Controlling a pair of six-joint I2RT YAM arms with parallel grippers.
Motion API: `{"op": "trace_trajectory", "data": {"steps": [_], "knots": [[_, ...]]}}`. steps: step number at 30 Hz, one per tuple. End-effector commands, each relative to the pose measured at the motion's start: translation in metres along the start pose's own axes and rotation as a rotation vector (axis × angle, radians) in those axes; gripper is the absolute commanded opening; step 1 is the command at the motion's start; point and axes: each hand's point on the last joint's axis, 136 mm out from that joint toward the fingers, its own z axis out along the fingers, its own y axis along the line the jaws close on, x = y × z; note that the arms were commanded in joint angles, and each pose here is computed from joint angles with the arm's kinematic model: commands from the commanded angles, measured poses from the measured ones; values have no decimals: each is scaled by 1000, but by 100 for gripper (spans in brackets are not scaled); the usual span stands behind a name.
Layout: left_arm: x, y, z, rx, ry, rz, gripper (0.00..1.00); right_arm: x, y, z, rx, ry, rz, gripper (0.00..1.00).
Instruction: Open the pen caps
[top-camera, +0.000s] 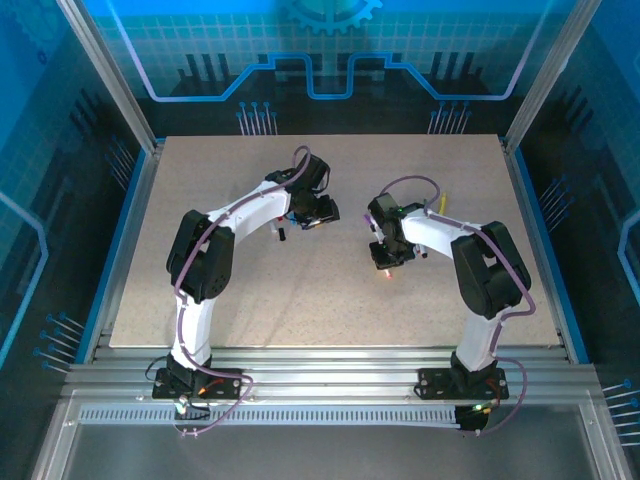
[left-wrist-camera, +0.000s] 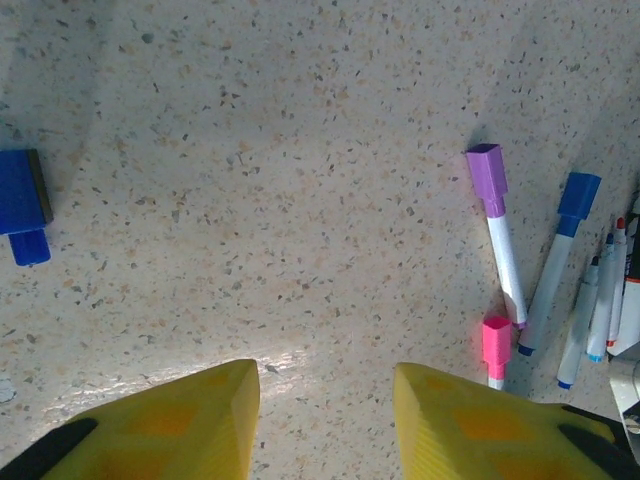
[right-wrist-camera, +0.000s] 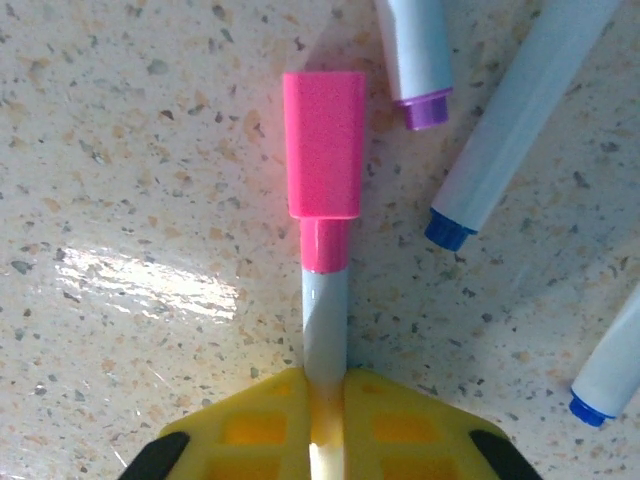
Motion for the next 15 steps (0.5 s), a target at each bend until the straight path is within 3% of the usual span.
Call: {"op": "trace_trajectory", "data": {"steps": [1,8,15], "knots": [[-2,-4,-10,32,-9,-19,40,11,2,13,16,58,-14,4],[-3,-8,-14,47,-15,-29,39,7,22,-5,-72,17,-29,0],[-2,-19,-18,97,-2,-37,40,-17,80,-57,-379,-146,-68,0]]}}
